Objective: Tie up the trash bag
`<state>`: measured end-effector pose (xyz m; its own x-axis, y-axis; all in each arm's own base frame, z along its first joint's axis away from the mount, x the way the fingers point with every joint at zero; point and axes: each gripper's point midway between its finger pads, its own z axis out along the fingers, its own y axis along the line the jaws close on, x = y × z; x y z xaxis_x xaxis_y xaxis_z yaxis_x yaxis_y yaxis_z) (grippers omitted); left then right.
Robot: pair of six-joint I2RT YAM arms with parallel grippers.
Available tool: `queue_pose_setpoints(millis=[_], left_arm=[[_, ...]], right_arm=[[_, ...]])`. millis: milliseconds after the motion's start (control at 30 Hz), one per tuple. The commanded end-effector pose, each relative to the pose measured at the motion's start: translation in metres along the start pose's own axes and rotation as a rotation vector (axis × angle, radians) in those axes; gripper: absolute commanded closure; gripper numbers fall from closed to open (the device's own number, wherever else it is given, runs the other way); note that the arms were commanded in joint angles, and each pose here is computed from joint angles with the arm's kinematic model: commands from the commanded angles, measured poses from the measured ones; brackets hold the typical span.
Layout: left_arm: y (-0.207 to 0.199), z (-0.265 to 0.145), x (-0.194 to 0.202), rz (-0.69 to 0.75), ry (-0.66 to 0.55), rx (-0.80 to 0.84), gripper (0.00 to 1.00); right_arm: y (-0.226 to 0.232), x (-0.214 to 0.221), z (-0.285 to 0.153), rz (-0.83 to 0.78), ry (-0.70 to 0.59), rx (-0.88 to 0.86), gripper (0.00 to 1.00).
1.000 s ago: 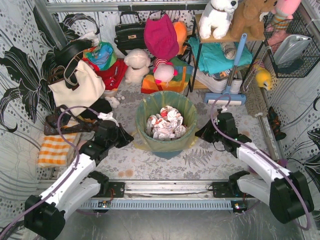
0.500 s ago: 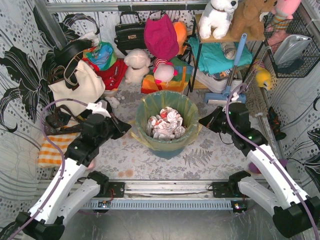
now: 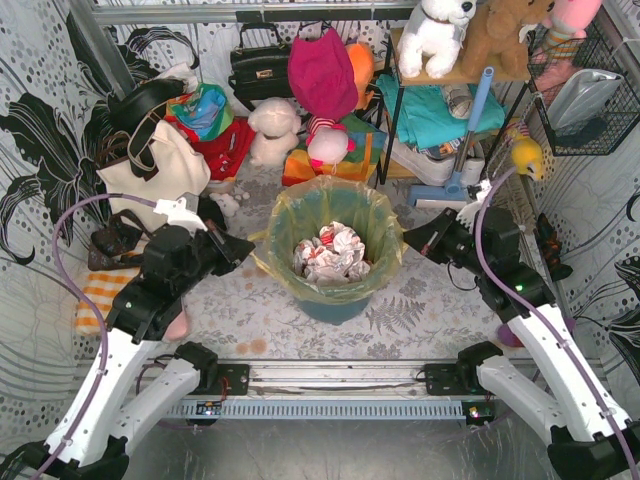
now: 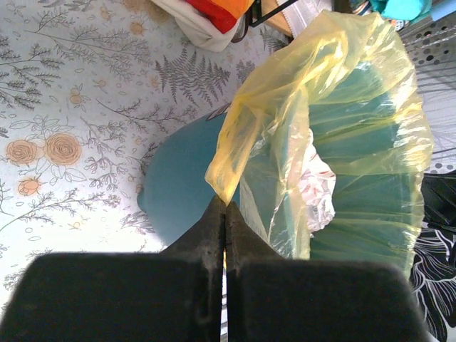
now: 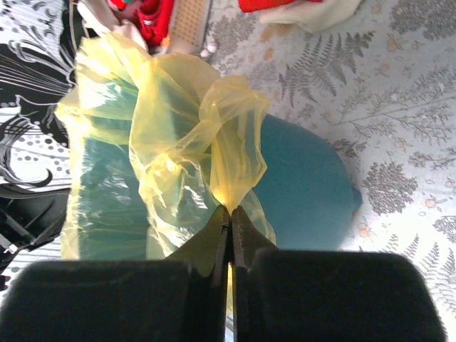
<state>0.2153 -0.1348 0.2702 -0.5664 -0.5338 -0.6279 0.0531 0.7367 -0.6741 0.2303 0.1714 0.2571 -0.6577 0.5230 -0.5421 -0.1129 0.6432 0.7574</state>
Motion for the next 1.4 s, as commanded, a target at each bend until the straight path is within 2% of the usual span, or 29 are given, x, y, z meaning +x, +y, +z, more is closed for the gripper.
queue_pose_setpoints(millis=[0,467,767,867,1100,1367], left_arm=[[-0.021,-0.014,-0.017,0.013,-0.039,0.062,1.0],[-0.058,-0.034,-0.044,0.033,-0.083,0.148,1.0],[-0.075,-0.028,-0.057,0.053,-0.092,0.185,1.0],[-0.07,-0.019,-0.051,0.061,-0.063,0.171,1.0],[-0.035,-0.004,-0.007,0.079,0.109,0.079,1.0],[-0.017,-0.014,0.016,0.087,0.188,0.038,1.0]], right_arm=[[0.033,-0.017,-0.015,-0.004,-0.041,-0.093,1.0],[0.081,-0.042,-0.019,-0.013,-0.074,-0.245,1.0],[0.099,-0.055,-0.015,-0.026,-0.087,-0.292,1.0],[0.089,-0.052,-0.01,-0.028,-0.076,-0.243,1.0],[0.041,-0.019,-0.012,-0.015,0.008,-0.086,1.0],[0.025,0.011,-0.023,-0.003,0.09,-0.081,1.0]])
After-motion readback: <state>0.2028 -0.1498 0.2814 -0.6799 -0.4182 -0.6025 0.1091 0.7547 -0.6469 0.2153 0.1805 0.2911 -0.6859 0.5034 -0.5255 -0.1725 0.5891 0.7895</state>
